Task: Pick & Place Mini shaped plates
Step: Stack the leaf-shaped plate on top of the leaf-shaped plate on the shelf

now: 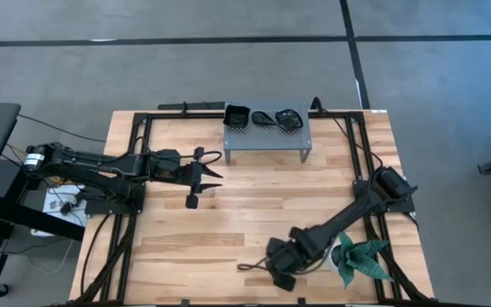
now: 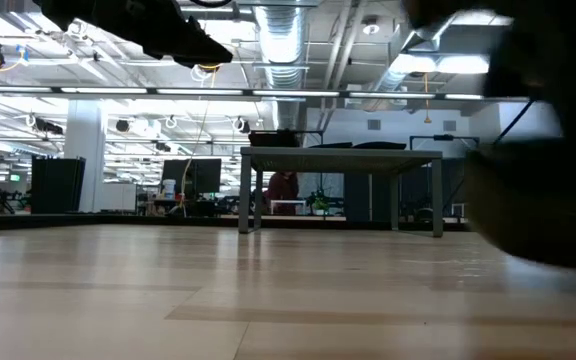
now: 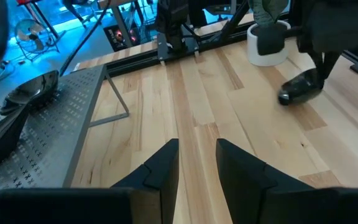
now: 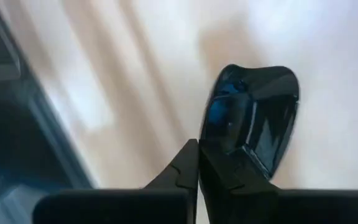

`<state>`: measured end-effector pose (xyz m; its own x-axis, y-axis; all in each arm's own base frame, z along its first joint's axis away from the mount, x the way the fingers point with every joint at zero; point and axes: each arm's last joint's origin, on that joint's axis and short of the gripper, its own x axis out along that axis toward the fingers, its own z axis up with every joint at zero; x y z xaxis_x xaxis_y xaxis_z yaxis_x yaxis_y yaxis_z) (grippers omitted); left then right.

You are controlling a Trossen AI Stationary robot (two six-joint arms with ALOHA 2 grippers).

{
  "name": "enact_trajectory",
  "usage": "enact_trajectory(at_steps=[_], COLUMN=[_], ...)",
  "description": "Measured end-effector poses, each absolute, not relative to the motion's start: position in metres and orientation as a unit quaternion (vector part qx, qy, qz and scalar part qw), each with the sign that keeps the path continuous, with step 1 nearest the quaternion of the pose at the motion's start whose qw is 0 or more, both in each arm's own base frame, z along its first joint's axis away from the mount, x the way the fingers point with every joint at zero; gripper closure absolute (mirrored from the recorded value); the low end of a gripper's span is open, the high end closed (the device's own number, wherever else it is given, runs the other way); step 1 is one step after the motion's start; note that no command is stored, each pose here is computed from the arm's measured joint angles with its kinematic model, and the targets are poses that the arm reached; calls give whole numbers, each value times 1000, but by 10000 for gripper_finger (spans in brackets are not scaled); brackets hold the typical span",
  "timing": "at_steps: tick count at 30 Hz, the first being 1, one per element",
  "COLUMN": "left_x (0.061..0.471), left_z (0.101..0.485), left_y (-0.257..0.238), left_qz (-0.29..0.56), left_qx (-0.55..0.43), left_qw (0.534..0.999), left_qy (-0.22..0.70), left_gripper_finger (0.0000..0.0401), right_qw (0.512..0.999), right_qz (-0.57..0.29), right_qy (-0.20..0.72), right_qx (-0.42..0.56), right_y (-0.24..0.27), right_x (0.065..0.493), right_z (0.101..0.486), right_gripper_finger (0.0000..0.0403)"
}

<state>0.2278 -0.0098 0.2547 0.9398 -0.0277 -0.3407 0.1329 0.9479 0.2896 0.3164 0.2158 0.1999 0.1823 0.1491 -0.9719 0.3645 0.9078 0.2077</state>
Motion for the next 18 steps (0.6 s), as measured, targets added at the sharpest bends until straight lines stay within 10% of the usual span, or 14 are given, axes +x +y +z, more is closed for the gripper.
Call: enact_trajectory(at_steps=[7,18], left_x=[228,228], left_z=[255,255], left_y=[-10,-10], left_qz=[-41,-41], left_qx=[157,157], left_qw=[972,973], left_qy=[168,166], left_gripper_finger=[293,293], right_qw=[776,693], right_qz=[-175,-363], right_qy=[588,573], right_qx=[145,243], right_y=[172,69], right_x=[341,360], right_z=[228,295], right_gripper_finger=[398,402])
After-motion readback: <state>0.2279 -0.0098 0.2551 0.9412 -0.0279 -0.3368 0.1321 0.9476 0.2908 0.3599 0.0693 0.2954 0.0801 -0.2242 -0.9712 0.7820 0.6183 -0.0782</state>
